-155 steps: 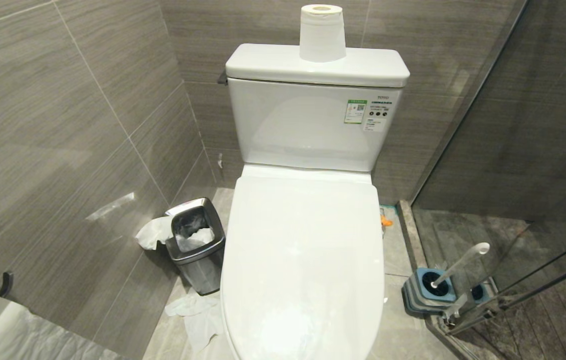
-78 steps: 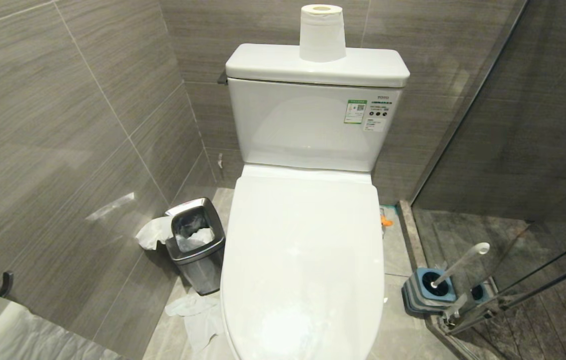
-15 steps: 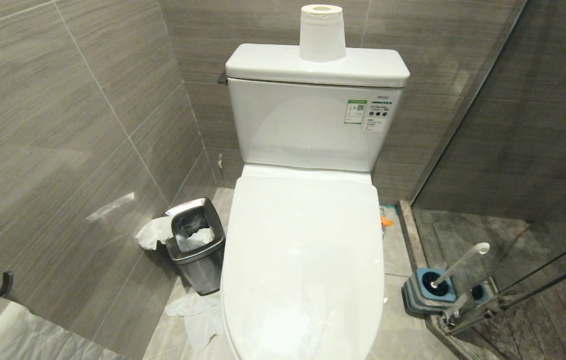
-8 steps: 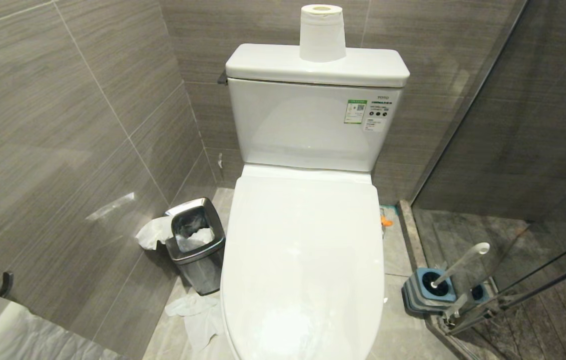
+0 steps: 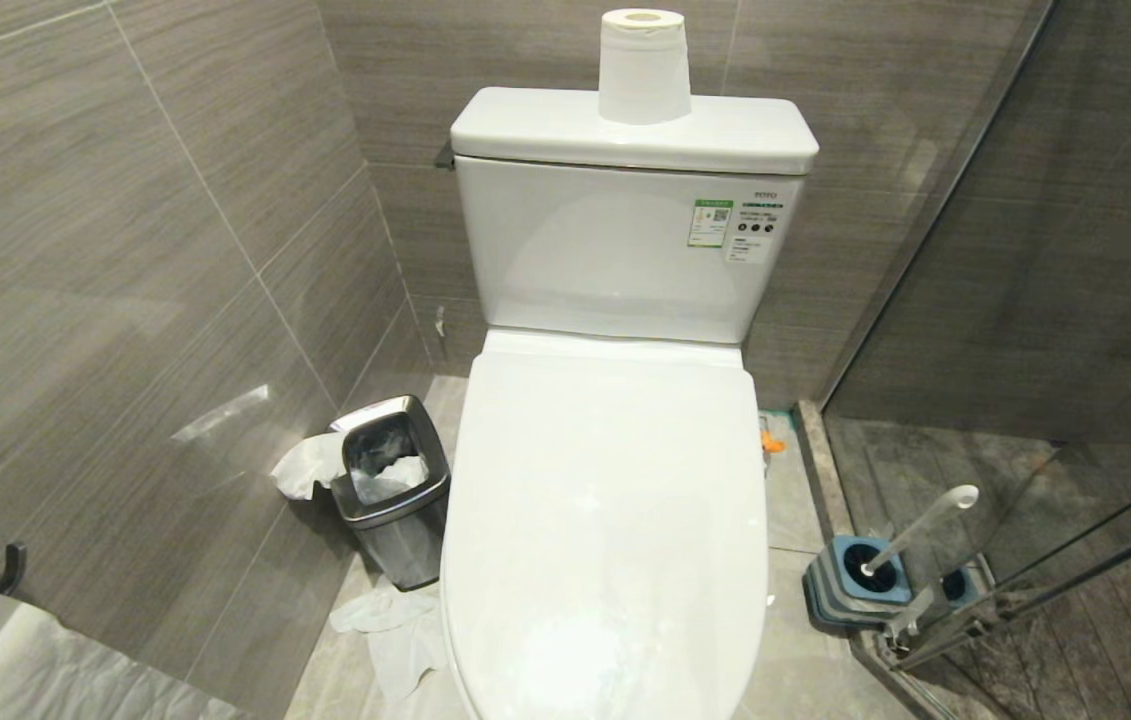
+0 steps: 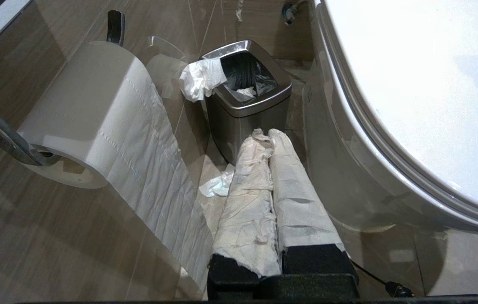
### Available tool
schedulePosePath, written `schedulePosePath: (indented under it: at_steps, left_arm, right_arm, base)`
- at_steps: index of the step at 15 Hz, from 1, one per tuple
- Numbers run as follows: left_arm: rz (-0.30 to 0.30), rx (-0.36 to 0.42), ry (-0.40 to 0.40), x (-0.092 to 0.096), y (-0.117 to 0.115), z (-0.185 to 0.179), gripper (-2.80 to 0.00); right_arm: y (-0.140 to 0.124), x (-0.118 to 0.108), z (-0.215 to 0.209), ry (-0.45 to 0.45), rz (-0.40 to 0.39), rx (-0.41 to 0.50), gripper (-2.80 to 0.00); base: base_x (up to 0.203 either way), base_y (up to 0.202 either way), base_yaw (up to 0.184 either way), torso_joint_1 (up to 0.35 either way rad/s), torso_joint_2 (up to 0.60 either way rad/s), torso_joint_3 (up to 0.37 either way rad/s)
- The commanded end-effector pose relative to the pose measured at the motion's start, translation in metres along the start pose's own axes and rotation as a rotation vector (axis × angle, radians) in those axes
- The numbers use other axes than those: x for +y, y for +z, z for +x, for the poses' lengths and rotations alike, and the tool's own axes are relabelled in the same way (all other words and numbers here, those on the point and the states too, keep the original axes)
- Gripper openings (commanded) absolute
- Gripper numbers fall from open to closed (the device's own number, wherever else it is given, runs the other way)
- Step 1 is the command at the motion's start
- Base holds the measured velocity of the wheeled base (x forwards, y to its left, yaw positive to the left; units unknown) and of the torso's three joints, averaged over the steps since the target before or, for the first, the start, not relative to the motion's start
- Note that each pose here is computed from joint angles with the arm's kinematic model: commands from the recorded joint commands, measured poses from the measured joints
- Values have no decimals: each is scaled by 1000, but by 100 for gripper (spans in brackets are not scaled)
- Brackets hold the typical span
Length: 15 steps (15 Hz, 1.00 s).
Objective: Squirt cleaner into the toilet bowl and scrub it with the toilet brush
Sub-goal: Use the left hand to lift the toilet lid slightly
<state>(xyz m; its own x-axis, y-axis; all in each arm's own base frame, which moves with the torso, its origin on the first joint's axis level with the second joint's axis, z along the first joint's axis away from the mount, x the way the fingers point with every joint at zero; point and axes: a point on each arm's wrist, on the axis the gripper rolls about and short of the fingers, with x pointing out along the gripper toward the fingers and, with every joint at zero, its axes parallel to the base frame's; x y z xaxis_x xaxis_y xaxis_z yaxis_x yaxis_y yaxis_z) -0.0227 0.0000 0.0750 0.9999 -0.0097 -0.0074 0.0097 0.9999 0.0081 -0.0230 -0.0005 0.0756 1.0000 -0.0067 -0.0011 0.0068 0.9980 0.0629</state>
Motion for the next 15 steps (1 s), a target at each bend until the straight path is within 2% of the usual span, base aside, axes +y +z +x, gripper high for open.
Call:
schedulePosePath:
  at_steps: [1, 7, 11, 15]
  left_arm:
    - [0, 2, 0, 0, 0, 0, -280]
    - [16, 2, -4, 0, 0, 0, -280]
    - [77, -31, -50, -1, 11, -4, -280]
    - [150, -87, -127, -3, 38, -16, -280]
  right_arm:
    - [0, 0, 0, 2, 1, 2, -280]
    - [0, 0, 0, 1, 0, 1, -280]
    - [0, 0, 0, 1, 0, 1, -280]
    - [0, 0, 0, 1, 0, 1, -280]
  base:
    - [0, 0, 0, 0, 0, 0]
    - [0, 0, 0, 0, 0, 0]
    - [0, 0, 0, 0, 0, 0]
    - [0, 0, 0, 0, 0, 0]
